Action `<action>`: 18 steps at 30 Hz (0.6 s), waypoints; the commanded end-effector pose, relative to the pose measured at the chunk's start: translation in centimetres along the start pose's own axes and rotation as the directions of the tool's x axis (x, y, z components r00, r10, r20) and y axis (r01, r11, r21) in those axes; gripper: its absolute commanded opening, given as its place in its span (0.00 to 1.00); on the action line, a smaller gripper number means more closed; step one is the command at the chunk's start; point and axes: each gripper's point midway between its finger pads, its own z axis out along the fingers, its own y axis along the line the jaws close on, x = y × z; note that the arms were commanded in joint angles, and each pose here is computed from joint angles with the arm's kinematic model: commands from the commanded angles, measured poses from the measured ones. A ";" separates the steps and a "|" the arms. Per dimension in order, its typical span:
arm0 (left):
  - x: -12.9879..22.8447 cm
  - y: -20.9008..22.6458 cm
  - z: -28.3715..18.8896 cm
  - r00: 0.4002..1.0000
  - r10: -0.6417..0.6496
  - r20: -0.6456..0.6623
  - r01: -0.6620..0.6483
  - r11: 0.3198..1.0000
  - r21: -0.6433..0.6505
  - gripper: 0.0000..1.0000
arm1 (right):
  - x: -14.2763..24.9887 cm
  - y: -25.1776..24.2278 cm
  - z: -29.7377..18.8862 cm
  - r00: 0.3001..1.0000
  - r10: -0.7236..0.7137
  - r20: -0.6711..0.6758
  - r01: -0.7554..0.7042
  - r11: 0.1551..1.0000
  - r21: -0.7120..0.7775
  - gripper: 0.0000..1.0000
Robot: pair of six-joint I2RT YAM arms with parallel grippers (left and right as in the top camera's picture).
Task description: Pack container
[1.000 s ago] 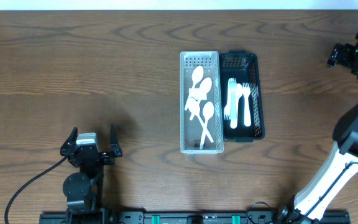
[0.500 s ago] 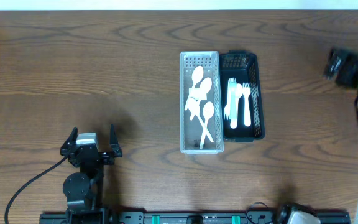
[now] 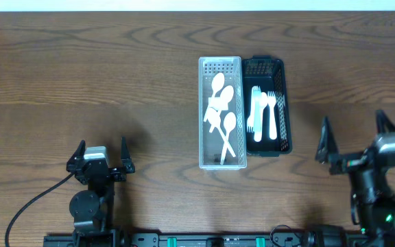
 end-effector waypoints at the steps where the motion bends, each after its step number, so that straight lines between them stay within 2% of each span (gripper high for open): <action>1: 1.7 0.4 0.2 0.999 0.012 -0.041 -0.013 1.000 -0.019 0.98 | 1.0 0.6 -0.7 0.998 -0.024 0.057 0.025 1.000 -0.013 0.99; 10: 1.7 0.4 0.2 0.999 0.012 -0.041 -0.013 1.000 -0.019 0.98 | 2.8 1.6 -1.7 0.983 -0.027 0.184 0.034 0.999 -0.036 0.99; 14: 1.7 0.4 0.2 0.999 0.012 -0.041 -0.013 1.000 -0.019 0.98 | 4.2 0.0 -1.6 0.976 0.065 0.210 -0.076 0.996 0.041 0.99; 18: 1.7 0.4 0.2 0.999 0.012 -0.041 -0.013 1.000 -0.019 0.98 | 5.2 -0.5 -1.2 0.975 0.033 0.220 -0.050 0.996 0.071 0.99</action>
